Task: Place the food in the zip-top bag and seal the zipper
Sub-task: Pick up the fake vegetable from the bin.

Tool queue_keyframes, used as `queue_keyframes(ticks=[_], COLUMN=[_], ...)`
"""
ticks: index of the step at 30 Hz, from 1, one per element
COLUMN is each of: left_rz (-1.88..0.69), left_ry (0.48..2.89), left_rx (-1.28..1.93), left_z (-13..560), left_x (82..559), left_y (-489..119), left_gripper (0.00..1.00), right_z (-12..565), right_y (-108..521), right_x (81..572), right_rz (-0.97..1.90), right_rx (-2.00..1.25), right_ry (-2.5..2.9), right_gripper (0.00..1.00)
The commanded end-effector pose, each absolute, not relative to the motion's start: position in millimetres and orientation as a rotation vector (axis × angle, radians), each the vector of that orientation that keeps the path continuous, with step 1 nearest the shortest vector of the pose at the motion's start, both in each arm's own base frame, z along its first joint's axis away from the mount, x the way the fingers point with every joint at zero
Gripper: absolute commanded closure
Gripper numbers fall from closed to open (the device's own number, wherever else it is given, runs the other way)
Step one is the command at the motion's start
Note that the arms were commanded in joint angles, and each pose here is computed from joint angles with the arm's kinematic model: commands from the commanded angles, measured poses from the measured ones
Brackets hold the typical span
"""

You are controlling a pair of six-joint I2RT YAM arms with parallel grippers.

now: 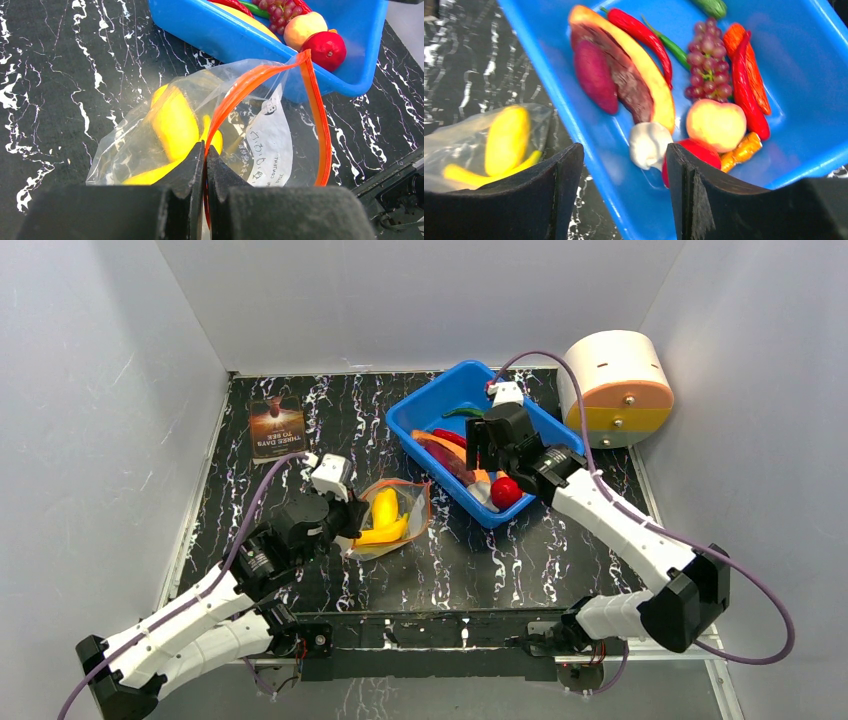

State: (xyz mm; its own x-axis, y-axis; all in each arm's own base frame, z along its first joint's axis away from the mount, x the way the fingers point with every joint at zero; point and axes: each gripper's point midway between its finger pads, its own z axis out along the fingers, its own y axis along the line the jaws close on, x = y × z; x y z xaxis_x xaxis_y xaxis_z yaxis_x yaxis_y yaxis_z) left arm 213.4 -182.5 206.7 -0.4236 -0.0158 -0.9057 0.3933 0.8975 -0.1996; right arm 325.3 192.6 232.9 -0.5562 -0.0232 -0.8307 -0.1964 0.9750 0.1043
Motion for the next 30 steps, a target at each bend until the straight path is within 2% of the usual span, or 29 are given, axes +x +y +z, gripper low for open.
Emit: queue_keyframes(ticks=[1,8,10,30], left_rz=[-0.491,-0.499,-0.504,-0.517], left_ry=[1.942,1.942,1.944,1.944], left_rx=[0.246,0.238,0.241,0.235], left_z=[217.4,217.0,216.7,217.0], left_x=[211.7,209.7,209.3,208.1], left_y=[-179.6,-178.1,-179.0,-179.4], left_gripper=[1.00,1.00,1.00,1.00], right_z=[206.4,173.9,158.7,111.8], right_y=[157.5,147.9,136.8,127.8], right_x=[334.8,338.5,341.3,332.2], right_rz=[0.097,0.030,-0.054,-0.142], right_rx=[-0.035,-0.020,-0.006,-0.036], right_ry=[2.264,2.359,2.390,2.518], right_gripper=[0.37,0.31,0.27,0.25])
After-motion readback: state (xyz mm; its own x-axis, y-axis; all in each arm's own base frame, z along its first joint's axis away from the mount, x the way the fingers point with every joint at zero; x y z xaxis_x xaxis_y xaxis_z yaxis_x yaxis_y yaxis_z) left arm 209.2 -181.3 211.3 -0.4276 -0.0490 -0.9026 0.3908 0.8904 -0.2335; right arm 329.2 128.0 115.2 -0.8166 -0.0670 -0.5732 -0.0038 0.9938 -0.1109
